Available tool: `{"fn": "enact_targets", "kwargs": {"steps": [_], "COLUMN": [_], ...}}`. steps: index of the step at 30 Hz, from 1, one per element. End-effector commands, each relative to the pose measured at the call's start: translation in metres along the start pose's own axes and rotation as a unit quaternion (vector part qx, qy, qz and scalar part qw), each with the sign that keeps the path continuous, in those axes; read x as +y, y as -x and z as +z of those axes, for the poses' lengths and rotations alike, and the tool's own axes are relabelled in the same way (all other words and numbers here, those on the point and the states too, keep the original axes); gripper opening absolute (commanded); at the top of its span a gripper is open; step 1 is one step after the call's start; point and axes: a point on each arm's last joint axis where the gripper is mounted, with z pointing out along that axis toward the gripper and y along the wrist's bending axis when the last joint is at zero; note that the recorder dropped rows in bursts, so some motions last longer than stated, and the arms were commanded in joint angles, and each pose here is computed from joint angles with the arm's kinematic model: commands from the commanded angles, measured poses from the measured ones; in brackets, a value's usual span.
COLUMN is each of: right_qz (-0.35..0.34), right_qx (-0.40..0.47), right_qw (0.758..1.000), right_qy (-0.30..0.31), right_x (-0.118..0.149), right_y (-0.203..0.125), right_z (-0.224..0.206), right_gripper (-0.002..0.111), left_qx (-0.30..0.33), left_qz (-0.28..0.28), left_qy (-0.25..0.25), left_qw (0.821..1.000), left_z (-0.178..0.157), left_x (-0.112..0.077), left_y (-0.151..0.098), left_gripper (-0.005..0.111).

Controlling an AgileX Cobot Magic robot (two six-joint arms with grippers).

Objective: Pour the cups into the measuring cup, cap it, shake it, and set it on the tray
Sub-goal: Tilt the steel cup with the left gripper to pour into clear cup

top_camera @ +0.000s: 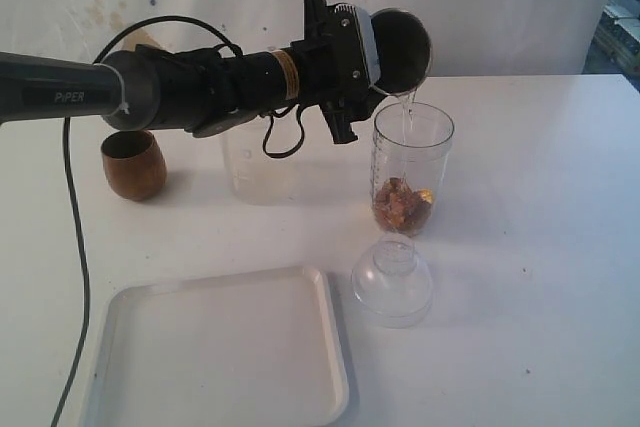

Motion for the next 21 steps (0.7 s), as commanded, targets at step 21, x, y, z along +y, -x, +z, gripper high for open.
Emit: {"fn": "enact_targets", "kwargs": {"steps": [21], "right_qz": [0.000], "right_qx": [-0.004], "right_qw": [1.000], "right_qy": [-0.002], "right_x": [-0.0003], "right_y": [0.0001], "right_z": [-0.0001], "right_gripper": [0.002], "left_qx": [-0.012], "left_qz": [0.064], "left_qy": [0.053], "left_qw": [0.996], "left_z": [-0.0022], "left_x": [0.0200], "left_y": [0.0112], "left_gripper": [0.000]}}
